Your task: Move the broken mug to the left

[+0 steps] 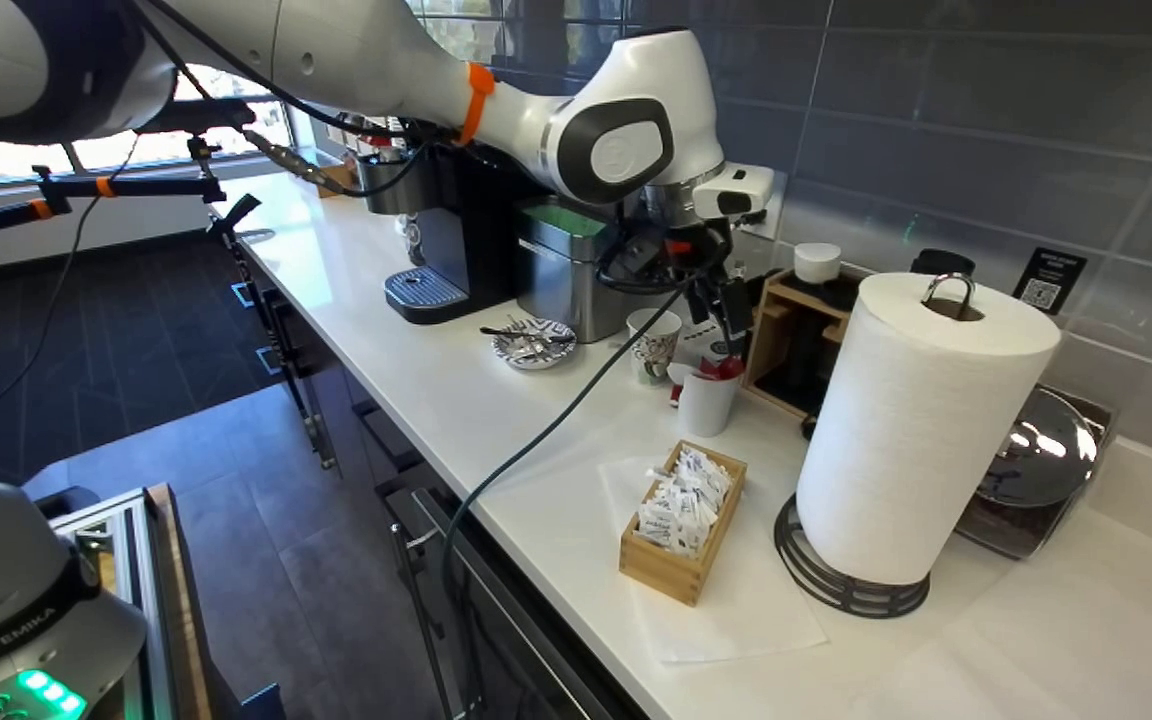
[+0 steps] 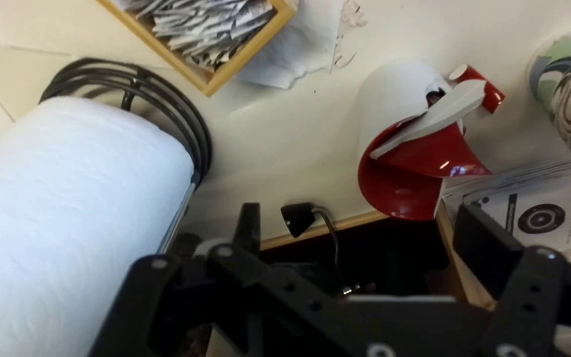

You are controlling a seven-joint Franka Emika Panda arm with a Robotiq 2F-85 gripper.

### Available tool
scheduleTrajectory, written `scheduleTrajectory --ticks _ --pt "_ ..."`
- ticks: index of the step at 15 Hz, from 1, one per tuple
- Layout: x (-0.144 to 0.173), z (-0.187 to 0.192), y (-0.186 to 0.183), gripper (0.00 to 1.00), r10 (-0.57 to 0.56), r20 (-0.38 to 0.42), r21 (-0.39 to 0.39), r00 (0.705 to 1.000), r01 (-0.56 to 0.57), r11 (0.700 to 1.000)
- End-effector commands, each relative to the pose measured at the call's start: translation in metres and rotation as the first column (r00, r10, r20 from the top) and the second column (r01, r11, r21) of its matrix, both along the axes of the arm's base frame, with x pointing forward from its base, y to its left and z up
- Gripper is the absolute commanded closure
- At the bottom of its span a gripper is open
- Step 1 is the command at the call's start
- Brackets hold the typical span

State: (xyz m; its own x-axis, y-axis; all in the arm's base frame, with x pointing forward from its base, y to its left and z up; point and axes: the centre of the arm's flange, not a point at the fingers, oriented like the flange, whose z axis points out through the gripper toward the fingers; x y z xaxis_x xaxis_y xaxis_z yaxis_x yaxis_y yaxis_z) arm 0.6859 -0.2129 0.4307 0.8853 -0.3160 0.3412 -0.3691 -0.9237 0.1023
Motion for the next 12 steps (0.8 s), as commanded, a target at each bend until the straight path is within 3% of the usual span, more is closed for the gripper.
scheduleTrajectory --ticks 1,5,9,12 --pt "0.012 -0.022 -0.007 0.00 0.121 0.043 -0.080 0.992 -0.118 0.990" --pt "0.027 -0.041 -0.002 0.00 0.226 0.046 -0.077 0.973 -0.222 0.972" --pt "0.038 -0.057 -0.010 0.00 0.218 0.053 -0.032 0.975 -0.216 0.976" --pt "0.047 -0.070 -0.022 0.11 0.207 0.051 0.019 0.977 -0.209 0.978"
